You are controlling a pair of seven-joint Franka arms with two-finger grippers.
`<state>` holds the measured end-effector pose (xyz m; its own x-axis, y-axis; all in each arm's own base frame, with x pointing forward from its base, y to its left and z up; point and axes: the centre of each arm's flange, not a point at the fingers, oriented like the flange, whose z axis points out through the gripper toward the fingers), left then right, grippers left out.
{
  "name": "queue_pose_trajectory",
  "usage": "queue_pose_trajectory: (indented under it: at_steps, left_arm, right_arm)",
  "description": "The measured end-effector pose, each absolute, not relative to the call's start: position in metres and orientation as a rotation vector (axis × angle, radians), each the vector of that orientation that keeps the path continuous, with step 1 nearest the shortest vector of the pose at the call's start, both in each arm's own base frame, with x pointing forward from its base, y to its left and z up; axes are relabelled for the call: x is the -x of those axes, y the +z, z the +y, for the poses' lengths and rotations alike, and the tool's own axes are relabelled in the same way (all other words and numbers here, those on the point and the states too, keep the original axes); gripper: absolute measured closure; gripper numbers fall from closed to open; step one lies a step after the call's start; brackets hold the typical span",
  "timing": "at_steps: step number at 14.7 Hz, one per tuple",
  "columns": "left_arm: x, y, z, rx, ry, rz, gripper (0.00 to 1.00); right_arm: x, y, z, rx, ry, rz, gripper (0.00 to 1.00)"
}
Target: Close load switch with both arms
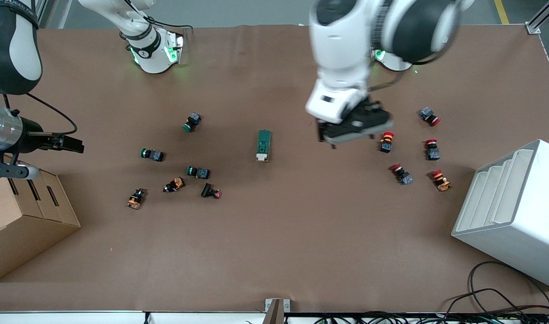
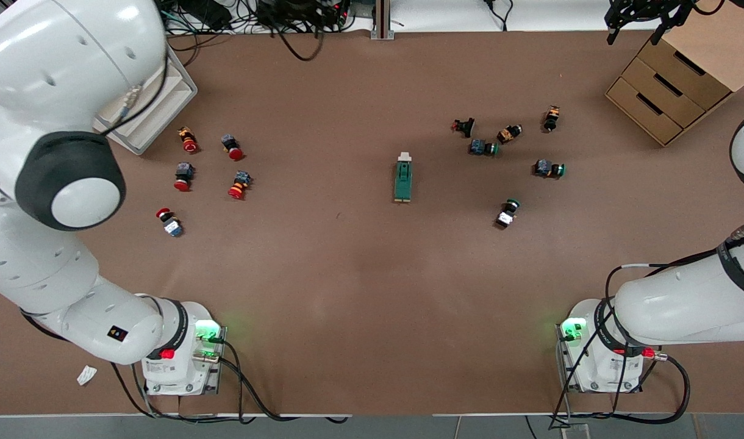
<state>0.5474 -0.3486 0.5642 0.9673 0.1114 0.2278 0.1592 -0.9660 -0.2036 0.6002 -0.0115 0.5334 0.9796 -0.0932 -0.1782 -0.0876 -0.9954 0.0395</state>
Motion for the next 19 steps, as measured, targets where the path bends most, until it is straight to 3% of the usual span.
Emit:
queue_pose_trajectory:
  at_steps: [6, 12, 19]
  left_arm:
    - [-0.587, 0.605, -0.232, 2.928, -0.275, -0.094, 0.0]
    - [-0.589, 0.639, -0.14, 3.036, -0.188, -0.095, 0.0]
    - [-0.564, 0.651, -0.044, 3.105, -0.042, 0.06, 0.0]
  right_arm:
    - [-0.595, 0.578, -0.021, -3.091, -0.245, -0.152, 0.0]
    - [-0.582, 0.616, -0.023, -3.083, -0.283, -0.161, 0.0]
    - [-0.572, 0.615, -0.033, -3.079, -0.398, -0.142, 0.0]
